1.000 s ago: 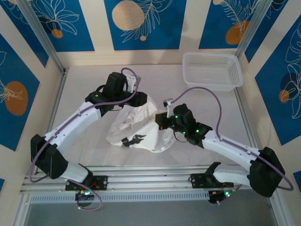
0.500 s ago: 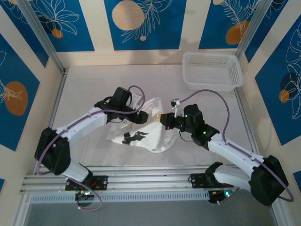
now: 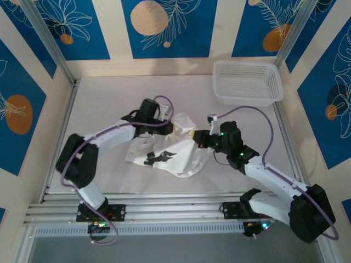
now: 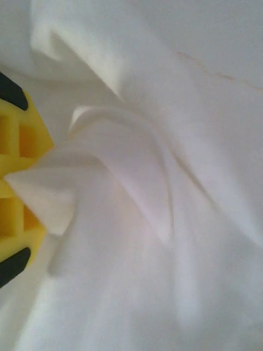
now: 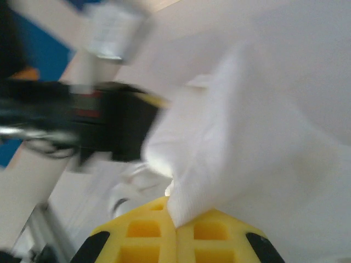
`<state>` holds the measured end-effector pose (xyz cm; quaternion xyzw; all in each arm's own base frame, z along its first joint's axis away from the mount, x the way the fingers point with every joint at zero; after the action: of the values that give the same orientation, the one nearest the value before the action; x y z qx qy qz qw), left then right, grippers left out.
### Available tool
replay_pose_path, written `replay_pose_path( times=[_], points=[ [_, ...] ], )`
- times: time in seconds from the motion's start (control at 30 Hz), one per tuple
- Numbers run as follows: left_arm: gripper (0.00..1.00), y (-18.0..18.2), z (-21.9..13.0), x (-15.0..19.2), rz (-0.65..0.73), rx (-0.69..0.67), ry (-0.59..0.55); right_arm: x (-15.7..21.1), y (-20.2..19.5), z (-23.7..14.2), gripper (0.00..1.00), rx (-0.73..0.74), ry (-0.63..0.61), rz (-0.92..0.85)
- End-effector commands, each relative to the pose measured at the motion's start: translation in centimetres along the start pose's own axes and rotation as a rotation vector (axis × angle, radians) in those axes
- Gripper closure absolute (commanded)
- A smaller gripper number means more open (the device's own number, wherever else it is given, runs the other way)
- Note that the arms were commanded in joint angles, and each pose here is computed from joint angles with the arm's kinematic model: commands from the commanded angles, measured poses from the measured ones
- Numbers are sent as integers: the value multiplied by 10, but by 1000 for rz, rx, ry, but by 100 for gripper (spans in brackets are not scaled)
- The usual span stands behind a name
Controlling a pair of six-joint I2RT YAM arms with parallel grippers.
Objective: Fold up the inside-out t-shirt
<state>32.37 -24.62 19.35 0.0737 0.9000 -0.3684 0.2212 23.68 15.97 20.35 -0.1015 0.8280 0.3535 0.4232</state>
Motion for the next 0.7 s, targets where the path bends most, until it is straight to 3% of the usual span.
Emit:
replay_pose_path(
  times=[0.0,0.1,0.17,0.23,0.47,0.67],
  points=[
    [100,-38,-68,-34,-61,270,-121,34,-42,1,100,154,106,73],
    [100,-57,-93,-32,-10,313,-82,40,-39,3,99,106,188,62],
    [100,-63,-101,-27,-4,334,-61,29,-26,-1,88,48,170,42],
    [100,-62,-104,-24,-12,326,-63,10,-9,-10,71,5,104,-21],
    [100,-64,-104,-14,2,330,-49,-24,65,-18,44,-54,-202,-690],
    [100,-82,-104,-3,93,342,3,-54,83,31,41,-59,-143,-784]
  ],
)
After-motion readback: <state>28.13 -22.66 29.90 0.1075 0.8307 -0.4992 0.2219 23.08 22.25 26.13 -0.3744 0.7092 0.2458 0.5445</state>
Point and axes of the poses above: each hand's point on the last joint's axis, 136 mm out from that joint toward the fingers, its own z axis out along the fingers, its own y axis along the line the jaws close on, x = y × z, the point moved 7 cm from there along -z, back along the fingers, and after that the axes turned 10 degrees about -z, right-handed, at the moved point
